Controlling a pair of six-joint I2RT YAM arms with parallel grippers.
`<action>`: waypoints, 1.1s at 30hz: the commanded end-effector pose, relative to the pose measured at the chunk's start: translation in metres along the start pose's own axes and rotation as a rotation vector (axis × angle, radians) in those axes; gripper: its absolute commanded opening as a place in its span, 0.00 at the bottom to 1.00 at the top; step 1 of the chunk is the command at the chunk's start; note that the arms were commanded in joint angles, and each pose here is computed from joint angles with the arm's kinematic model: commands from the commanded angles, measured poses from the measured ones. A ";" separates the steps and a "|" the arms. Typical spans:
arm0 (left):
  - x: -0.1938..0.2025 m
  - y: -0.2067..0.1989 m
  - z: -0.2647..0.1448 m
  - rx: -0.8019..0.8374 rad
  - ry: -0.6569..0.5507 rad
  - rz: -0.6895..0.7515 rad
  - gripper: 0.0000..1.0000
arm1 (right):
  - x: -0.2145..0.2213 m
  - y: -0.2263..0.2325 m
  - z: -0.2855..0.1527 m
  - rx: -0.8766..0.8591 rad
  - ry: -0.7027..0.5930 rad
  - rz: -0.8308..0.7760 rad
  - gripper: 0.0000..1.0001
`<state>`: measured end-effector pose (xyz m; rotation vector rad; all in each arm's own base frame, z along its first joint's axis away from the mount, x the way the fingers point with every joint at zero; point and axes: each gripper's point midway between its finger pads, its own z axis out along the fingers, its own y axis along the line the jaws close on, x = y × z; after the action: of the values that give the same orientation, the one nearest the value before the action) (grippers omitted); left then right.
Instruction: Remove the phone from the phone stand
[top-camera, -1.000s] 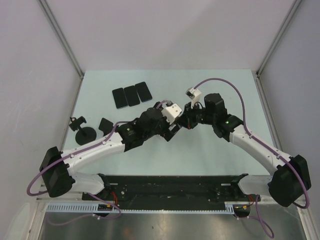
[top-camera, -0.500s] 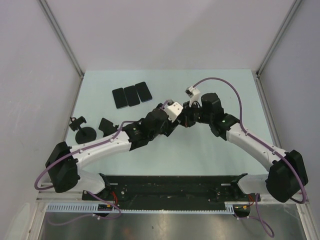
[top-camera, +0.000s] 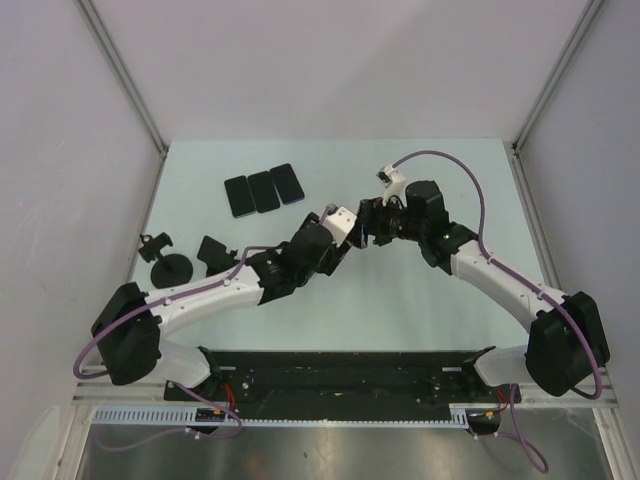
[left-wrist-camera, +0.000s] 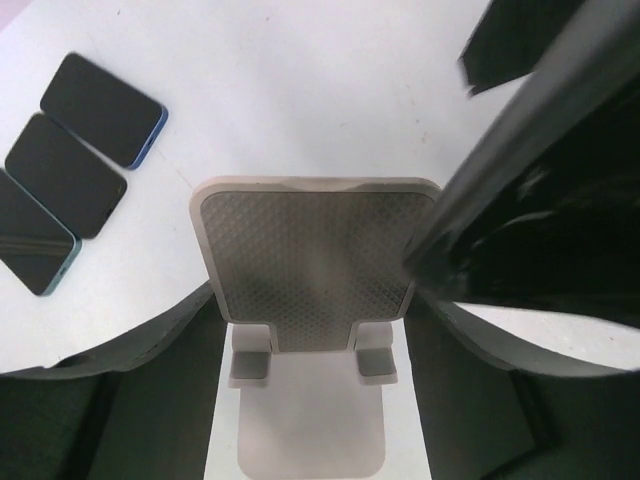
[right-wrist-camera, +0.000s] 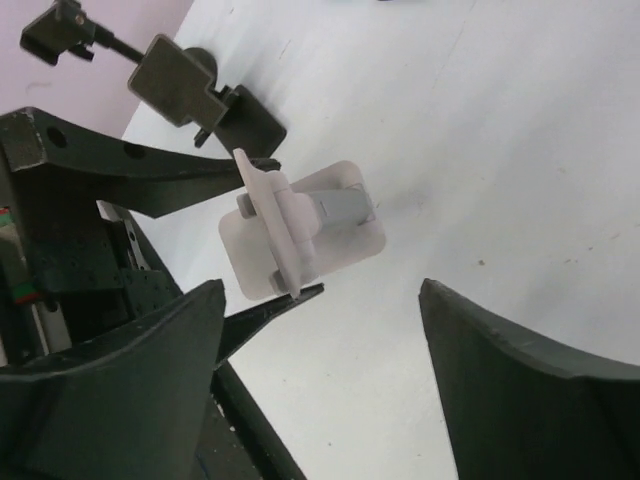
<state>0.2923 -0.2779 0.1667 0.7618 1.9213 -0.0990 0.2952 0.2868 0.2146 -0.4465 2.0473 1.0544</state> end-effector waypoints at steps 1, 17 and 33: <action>0.016 0.025 0.005 -0.122 0.007 -0.131 0.04 | -0.035 0.021 -0.007 -0.078 -0.090 -0.017 0.90; 0.138 0.101 -0.005 -0.413 0.199 -0.471 0.16 | -0.036 -0.035 -0.026 0.128 -0.086 -0.021 1.00; 0.158 0.102 -0.030 -0.423 0.153 -0.599 0.66 | -0.039 -0.039 -0.024 0.133 -0.098 -0.028 1.00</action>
<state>0.2877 -0.1171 0.0730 -0.0724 2.1593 0.0177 0.3225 0.2431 0.2056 -0.3375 2.0881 0.9148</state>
